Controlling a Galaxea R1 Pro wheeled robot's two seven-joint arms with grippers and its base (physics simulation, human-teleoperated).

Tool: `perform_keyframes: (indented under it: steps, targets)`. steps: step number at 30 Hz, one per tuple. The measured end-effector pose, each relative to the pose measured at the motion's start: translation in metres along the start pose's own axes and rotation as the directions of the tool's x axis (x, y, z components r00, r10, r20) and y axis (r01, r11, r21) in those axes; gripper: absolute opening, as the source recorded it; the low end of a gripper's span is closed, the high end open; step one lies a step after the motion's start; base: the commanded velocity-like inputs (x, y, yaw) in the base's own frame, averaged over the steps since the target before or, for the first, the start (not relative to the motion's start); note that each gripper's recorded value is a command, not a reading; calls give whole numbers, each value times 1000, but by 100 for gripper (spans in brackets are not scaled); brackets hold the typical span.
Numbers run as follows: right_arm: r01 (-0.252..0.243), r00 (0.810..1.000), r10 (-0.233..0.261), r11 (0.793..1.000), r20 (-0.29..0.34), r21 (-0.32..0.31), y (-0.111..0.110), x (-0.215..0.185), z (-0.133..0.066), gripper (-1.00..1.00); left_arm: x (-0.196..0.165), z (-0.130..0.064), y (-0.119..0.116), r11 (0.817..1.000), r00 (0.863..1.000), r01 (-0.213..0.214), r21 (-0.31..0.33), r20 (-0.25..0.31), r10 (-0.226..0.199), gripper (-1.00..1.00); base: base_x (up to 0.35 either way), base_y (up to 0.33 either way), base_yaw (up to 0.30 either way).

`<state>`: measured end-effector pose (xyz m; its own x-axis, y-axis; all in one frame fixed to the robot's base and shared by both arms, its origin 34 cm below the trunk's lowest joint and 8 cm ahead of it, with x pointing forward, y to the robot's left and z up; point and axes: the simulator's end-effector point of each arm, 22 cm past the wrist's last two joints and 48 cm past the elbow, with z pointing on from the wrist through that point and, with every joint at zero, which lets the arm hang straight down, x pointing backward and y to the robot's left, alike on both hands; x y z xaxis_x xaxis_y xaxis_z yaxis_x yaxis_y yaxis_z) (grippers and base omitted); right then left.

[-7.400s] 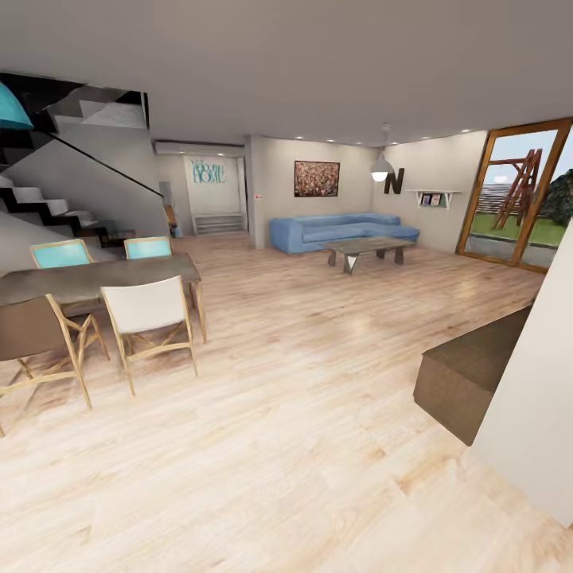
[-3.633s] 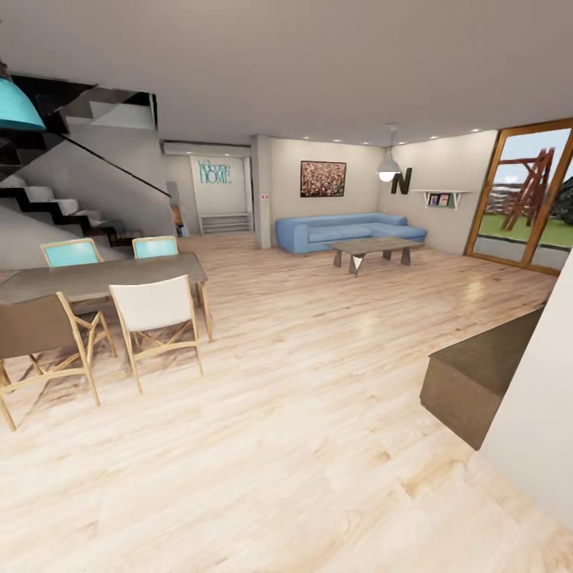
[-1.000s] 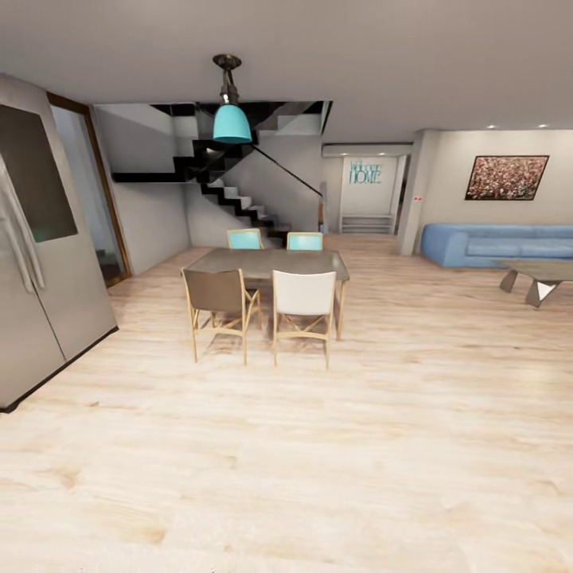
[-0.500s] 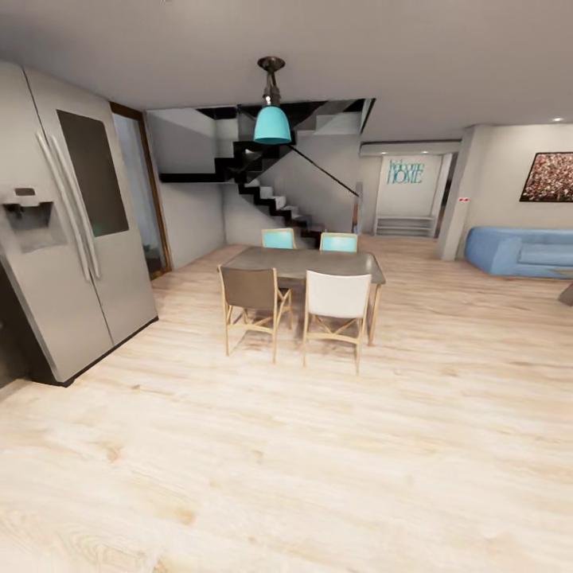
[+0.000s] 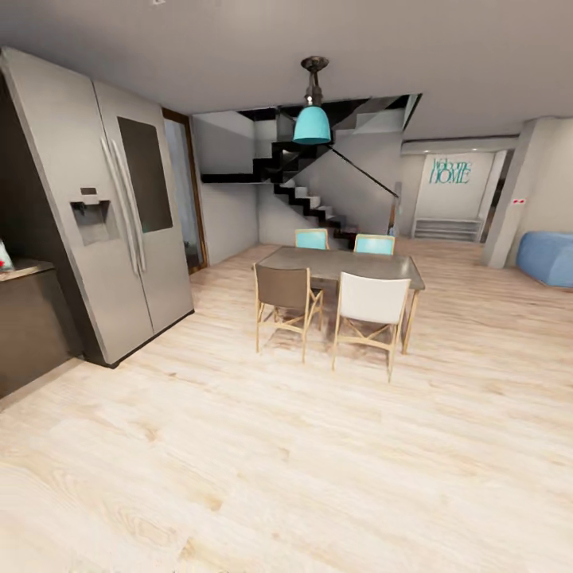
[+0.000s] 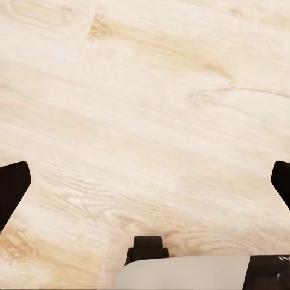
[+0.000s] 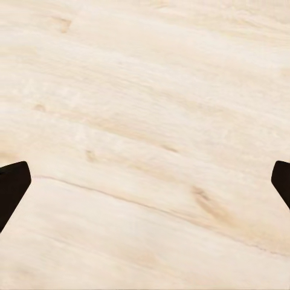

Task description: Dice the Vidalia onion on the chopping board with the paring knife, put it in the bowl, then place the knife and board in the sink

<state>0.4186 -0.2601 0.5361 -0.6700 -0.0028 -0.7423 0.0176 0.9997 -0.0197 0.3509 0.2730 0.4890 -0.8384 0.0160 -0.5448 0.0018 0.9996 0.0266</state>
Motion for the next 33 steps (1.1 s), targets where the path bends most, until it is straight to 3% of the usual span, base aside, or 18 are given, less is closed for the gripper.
perform_keyframes:
  steps: [33]
  targets:
    - [0, 1000, 0, 1000, 0, 0, 0, 0, 0, 100, 0, 0, 0, 1000, 1000, 0, -1, -1, 0, 100, 0, 0, 283]
